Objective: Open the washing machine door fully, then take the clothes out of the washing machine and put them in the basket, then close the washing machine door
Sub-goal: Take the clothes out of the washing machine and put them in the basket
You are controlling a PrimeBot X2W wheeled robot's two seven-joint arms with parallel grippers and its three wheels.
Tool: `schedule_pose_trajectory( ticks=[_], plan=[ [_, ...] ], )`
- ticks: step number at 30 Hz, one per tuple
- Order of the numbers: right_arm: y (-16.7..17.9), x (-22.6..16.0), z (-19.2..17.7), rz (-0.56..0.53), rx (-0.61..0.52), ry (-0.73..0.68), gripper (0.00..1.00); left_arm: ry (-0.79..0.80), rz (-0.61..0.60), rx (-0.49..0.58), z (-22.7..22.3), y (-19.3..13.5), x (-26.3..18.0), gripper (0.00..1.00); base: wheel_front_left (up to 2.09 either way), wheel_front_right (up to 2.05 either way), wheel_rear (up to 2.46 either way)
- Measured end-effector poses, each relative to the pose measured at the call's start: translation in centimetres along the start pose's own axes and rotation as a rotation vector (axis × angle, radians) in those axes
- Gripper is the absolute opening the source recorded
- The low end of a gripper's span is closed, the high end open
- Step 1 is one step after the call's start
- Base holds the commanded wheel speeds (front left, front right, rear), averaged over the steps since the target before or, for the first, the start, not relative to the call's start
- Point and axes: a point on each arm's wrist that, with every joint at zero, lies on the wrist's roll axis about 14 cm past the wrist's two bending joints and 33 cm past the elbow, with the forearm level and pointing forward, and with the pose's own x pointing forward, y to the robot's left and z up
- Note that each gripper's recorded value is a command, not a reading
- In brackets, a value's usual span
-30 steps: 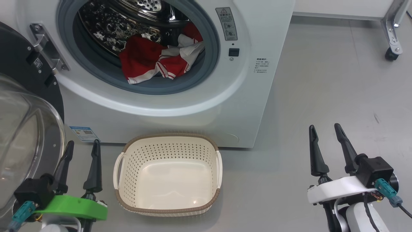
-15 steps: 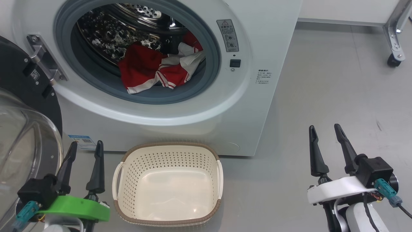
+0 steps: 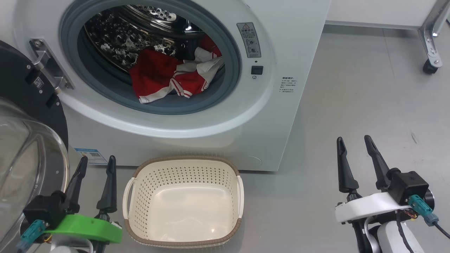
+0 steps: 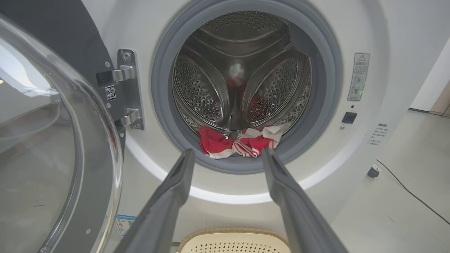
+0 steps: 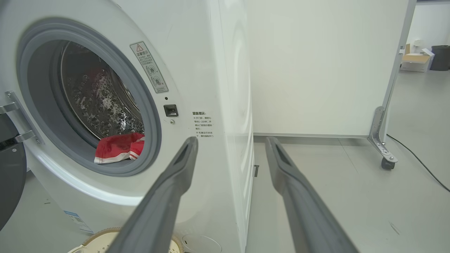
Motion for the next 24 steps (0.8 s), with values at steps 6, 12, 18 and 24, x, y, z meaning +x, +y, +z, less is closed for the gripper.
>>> schedule_pose_trajectory(
  ticks=[6, 12, 18, 24],
  plan=[
    [0.05, 0.02, -0.05, 0.002, 0.001, 0.001, 1.0, 0.002, 0.0, 0.0, -0.05, 0.02, -0.01, 1.0, 0.0, 0.0, 0.0],
    [0.1, 0.03, -0.08, 0.003, 0.001, 0.002, 1.0, 0.003, 0.001, 0.001, -0.09, 0.04, -0.03, 1.0, 0.0, 0.0, 0.0],
    [0.26, 0.03, -0.14, 0.008, 0.002, 0.004, 1.0, 0.005, 0.001, 0.002, -0.13, 0.06, -0.03, 1.0, 0.0, 0.0, 0.0],
    [0.36, 0.03, -0.55, 0.011, 0.005, 0.015, 1.0, 0.011, -0.001, 0.007, -0.27, 0.2, 0.12, 1.0, 0.0, 0.0, 0.0]
  ],
)
